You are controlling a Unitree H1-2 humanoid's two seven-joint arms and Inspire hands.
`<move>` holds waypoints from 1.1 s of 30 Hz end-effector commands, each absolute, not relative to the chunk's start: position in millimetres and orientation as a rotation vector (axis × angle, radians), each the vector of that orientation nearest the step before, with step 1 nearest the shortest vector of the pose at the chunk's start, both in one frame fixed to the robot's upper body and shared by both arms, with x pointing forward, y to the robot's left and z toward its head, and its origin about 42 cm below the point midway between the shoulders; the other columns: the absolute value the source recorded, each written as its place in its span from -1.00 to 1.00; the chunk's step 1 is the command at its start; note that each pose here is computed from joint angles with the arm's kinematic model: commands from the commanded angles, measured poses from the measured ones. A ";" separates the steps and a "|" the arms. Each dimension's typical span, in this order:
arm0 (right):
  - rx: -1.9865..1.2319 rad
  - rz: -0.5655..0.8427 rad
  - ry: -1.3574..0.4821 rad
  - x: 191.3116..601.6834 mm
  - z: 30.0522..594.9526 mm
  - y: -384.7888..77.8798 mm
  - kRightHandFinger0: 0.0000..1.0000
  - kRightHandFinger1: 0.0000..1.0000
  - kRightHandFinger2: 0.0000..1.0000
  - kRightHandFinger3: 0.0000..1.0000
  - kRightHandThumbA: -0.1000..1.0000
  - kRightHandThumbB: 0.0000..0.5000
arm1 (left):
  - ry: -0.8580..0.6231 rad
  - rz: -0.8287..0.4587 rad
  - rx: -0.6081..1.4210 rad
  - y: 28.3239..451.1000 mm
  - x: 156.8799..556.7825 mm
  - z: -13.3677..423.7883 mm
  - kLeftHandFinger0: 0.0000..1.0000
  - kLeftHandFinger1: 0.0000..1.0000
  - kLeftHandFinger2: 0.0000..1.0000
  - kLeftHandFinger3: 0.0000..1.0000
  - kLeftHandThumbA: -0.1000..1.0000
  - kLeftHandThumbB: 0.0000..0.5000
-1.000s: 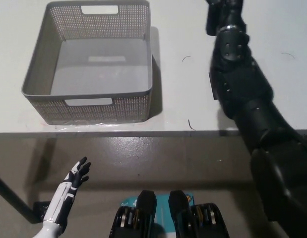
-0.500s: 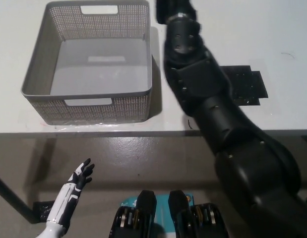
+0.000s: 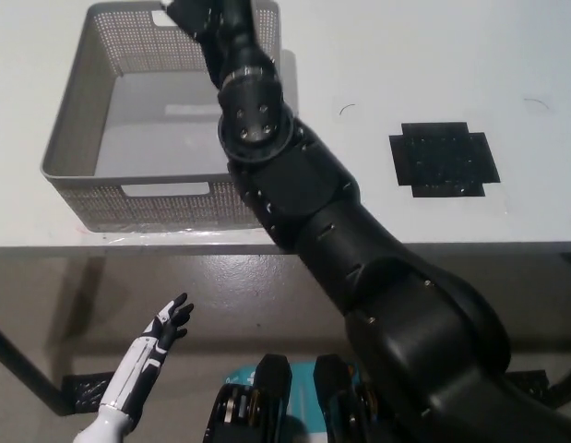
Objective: Use the right hand to pick up a electric screw driver and put it into a container on the left side
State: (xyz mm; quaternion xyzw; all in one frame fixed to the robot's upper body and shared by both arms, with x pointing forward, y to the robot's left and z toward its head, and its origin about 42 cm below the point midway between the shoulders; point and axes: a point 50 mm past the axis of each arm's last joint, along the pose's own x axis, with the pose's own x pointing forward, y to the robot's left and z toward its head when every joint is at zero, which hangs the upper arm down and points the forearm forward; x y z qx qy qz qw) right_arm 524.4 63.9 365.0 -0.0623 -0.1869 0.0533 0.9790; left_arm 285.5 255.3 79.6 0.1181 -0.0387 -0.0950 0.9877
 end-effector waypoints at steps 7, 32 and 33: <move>-0.219 0.124 -0.397 521.5 340.4 65.7 -1.00 -0.44 0.27 0.40 -1.00 -0.57 | -0.124 -0.241 0.298 255.9 294.6 95.2 1.00 1.00 1.00 1.00 1.00 -0.23; -0.270 0.130 -0.342 532.5 299.4 25.6 0.29 0.76 1.00 1.00 -0.37 -0.26 | -0.143 -0.289 0.343 250.5 304.7 98.7 1.00 1.00 1.00 1.00 1.00 -0.07; -0.277 0.179 -0.329 535.2 299.9 22.9 1.00 1.00 1.00 1.00 0.12 0.18 | -0.145 -0.293 0.348 249.9 305.1 99.0 1.00 1.00 1.00 1.00 1.00 -0.04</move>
